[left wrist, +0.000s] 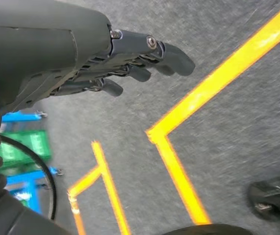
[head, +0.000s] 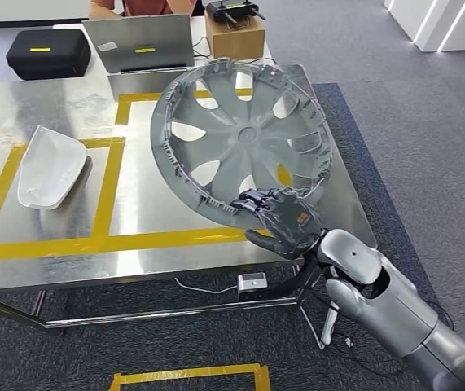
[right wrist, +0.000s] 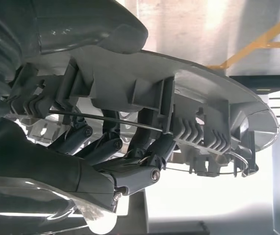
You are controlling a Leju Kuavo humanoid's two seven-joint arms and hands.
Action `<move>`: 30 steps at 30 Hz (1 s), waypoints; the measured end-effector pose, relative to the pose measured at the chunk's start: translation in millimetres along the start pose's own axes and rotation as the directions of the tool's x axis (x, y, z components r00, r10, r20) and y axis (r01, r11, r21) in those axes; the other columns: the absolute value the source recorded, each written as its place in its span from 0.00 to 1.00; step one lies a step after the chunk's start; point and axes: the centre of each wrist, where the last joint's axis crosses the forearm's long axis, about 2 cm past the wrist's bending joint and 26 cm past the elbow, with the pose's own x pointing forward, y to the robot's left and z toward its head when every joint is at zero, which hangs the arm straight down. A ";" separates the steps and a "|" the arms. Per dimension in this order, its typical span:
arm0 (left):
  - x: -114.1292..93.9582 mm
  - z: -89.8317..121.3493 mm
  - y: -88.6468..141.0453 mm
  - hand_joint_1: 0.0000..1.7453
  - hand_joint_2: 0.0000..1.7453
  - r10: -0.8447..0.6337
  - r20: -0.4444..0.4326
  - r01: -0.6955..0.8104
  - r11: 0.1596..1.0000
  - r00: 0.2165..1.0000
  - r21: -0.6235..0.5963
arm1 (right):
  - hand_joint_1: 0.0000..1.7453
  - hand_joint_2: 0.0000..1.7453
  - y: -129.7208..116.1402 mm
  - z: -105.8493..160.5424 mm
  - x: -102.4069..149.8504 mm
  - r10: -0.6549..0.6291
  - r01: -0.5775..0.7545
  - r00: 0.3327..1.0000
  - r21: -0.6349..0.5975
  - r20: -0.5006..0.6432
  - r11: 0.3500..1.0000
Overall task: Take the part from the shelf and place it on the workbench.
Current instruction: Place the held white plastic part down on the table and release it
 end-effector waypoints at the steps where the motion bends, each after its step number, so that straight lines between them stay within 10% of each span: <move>1: -3.1 -0.1 -1.6 0.00 1.00 -0.006 -0.008 0.006 1.000 1.000 -0.005 | 1.00 1.00 0.3 -0.2 0.5 -0.003 0.003 1.000 0.002 0.003 1.000; 11: -13.2 -0.7 -4.5 0.00 1.00 -0.020 -0.027 0.020 0.999 0.999 -0.027 | 1.00 1.00 3.5 -0.8 -1.0 -0.010 0.010 1.000 0.043 -0.009 0.999; 15: -15.1 -0.8 -5.3 0.00 1.00 -0.022 -0.028 0.021 0.999 0.999 -0.029 | 0.00 0.00 6.2 0.8 -5.2 -0.003 0.005 1.000 0.062 -0.025 0.998; 23: -16.5 -0.9 -5.1 0.00 1.00 -0.026 -0.030 0.025 0.999 0.999 -0.032 | 0.00 0.00 6.6 1.1 -10.7 0.009 -0.007 0.999 0.075 -0.036 0.997; 27: -17.0 -0.9 -5.2 0.00 0.00 -0.027 -0.030 0.026 0.999 0.999 -0.035 | 0.00 0.00 6.7 0.9 -12.2 0.012 -0.009 0.999 0.079 -0.038 0.997; 30: -17.9 -1.0 -5.5 0.00 0.00 -0.026 -0.031 0.025 0.999 0.999 -0.035 | 0.00 0.00 7.3 1.5 -12.8 0.013 -0.010 0.999 0.083 -0.041 0.996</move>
